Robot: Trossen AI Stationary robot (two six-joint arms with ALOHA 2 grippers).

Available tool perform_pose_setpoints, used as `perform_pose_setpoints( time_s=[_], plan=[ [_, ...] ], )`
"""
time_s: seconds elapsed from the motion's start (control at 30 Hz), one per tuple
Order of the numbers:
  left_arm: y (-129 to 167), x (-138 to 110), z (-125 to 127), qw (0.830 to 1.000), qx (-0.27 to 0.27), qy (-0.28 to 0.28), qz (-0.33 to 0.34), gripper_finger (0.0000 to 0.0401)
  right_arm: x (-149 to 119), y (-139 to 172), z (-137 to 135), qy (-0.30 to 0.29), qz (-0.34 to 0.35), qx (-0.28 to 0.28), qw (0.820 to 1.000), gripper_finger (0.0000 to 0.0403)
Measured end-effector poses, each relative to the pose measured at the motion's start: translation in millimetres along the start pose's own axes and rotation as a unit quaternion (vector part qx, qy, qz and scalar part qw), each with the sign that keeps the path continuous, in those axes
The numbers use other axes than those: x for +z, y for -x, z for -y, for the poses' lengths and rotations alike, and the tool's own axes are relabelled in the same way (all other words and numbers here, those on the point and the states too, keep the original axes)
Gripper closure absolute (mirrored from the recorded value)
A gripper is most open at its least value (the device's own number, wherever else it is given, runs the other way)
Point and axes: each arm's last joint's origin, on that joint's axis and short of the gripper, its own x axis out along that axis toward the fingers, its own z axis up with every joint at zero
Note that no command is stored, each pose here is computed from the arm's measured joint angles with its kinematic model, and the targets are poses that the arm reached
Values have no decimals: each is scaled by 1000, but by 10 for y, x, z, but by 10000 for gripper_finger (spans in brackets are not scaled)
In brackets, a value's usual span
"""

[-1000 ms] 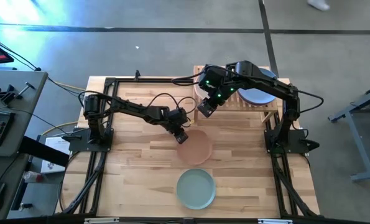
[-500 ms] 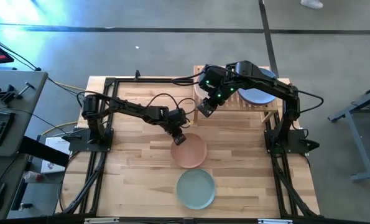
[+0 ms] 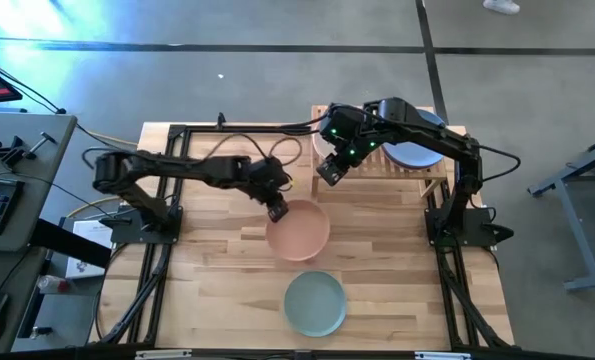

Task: Place and stack plates onto a shelf
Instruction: Stack the beige plate on top of the white plate on the shelf

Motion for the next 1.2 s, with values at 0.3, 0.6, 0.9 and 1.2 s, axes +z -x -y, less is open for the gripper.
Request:
perform_pose_setpoints(
  time_s=[0.3, 0.6, 0.9, 1.2],
  plan=[
    [664, 98, -23, 995, 8, 11, 94, 400, 37, -2, -5, 32, 29, -16, 999, 297],
    [1152, 287, -37, 981, 123, -4, 147, 400, 82, 2, -27, 10, 55, -9, 998, 297],
    [1335, 439, 19, 963, 183, -51, 189, 400, 116, -50, -41, -1, 61, -13, 998, 297],
    [1365, 462, 14, 960, 193, -61, 194, 400, 152, -147, -59, 4, 53, -18, 998, 297]
  ],
)
